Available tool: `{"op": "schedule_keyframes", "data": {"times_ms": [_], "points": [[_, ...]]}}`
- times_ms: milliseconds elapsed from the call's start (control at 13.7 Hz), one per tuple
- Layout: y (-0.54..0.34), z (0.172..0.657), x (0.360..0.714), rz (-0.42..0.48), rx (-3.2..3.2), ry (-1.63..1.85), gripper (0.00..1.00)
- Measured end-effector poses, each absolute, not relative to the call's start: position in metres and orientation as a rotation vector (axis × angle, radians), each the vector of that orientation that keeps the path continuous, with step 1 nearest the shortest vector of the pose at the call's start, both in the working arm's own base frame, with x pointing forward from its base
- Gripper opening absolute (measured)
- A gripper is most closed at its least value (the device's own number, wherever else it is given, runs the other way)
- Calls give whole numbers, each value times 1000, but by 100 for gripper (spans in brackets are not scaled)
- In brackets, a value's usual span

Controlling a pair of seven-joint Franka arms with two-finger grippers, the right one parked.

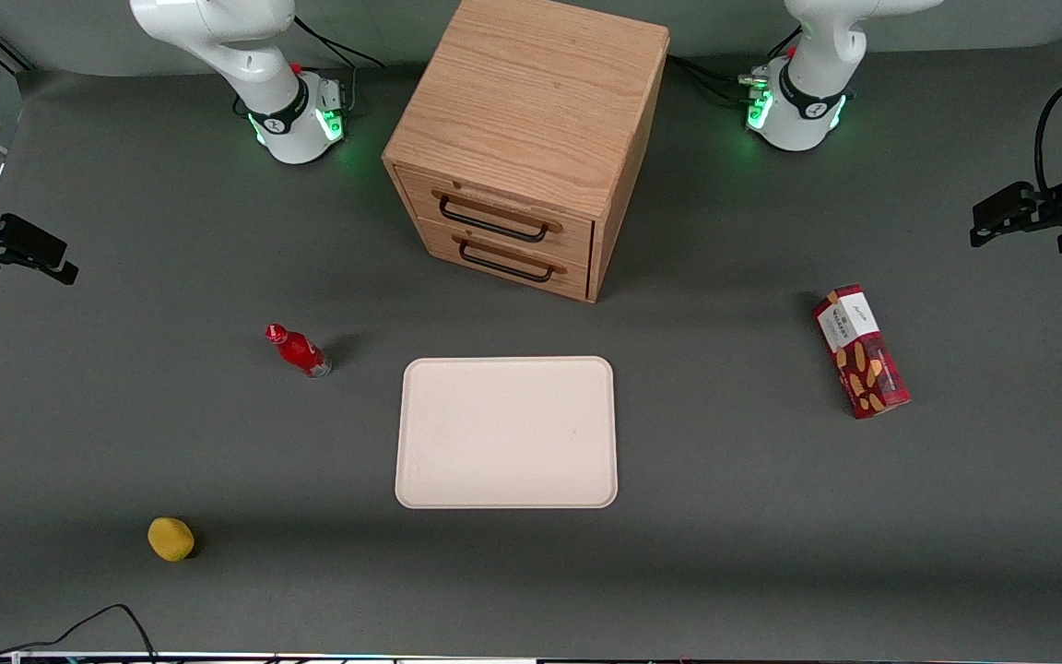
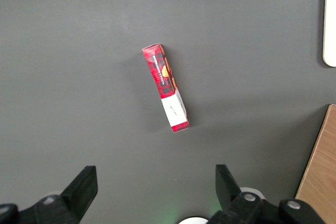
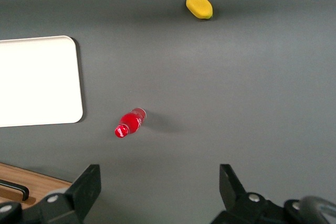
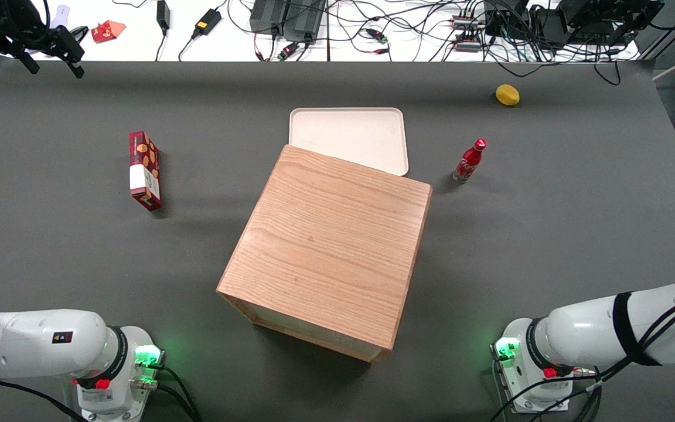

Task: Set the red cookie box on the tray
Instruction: 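Move the left gripper down over the red plaid cookie box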

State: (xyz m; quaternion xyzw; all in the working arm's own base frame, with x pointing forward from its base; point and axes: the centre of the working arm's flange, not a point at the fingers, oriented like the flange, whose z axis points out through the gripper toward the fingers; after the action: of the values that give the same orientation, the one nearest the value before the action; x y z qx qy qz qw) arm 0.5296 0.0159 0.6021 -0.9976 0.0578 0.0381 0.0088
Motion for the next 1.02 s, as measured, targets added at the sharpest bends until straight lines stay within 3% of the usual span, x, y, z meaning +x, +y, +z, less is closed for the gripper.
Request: {"op": "schedule_keyframes", "data": {"times_ms": [1022], "points": [[3,604,522,222,-3070,229,100]]}}
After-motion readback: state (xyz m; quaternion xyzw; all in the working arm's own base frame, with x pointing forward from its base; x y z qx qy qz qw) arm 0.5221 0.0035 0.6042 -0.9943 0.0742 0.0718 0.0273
